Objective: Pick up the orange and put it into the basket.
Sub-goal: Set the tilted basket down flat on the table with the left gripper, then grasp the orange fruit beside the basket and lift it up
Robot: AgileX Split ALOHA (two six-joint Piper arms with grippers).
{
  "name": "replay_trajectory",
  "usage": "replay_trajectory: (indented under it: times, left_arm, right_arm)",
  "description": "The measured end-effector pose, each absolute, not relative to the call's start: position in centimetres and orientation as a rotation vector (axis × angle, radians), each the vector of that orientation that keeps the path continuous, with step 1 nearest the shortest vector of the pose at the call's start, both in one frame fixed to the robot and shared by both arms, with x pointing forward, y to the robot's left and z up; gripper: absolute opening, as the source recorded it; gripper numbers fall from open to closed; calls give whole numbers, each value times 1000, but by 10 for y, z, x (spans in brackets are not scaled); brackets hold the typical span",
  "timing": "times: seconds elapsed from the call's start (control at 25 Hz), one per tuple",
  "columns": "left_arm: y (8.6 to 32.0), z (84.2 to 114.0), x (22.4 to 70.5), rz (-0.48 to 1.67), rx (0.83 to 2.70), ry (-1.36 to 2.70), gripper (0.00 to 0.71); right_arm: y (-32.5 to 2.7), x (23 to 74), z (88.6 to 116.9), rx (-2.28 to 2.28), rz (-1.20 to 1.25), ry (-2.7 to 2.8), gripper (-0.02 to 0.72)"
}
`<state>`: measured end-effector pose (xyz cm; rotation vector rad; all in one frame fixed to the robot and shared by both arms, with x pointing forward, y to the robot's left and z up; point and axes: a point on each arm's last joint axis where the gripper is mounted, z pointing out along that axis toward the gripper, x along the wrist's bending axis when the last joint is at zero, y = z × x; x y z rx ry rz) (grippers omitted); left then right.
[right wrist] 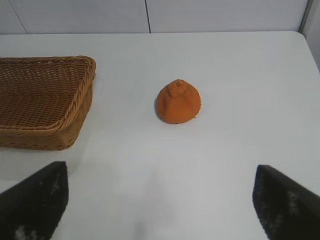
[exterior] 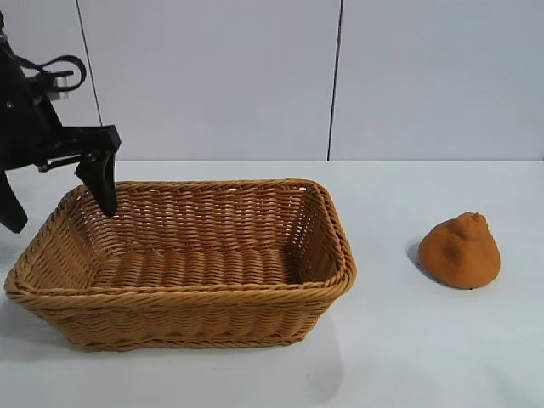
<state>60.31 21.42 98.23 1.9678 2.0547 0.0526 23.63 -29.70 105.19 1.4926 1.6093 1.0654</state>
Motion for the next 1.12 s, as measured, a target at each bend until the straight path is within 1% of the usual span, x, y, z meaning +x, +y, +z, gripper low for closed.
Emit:
replay_trajectory:
  times: [0.2,0.4,0.64,0.8,0.92,0.96,1.0,1.12]
  left_arm:
    - [218,1027,593,134,1959,1985,689]
    - [227,1051,574,203,2022,1972,689]
    - [236,1067,539,275,1997,1930,689]
    - [244,1079,504,357,1949,1872,689]
    - [251,1081,475,396,1913,1837,689]
    - [251,1081,475,396,1913,1837,689]
    - [254,1081,456,418,1893,1817,689]
    - [260,1080,428,442,1869,1794,689]
  right_arm:
    - [-297,236,1052,1493,1065,1609,694]
    - [-297,236,1052,1493,1065,1609,694]
    - [-297,236,1052,1493,1065,1610,694]
    - [-297,236,1052,1493,1065,1610,694]
    - [-297,236,1052,1493,1065,1610,694]
    - [-297,236,1052,1493,1065,1610,694]
    - [-297,236,1052,1493,1065,1610,694]
    - [-297,236,1052,1493,1065,1610,694]
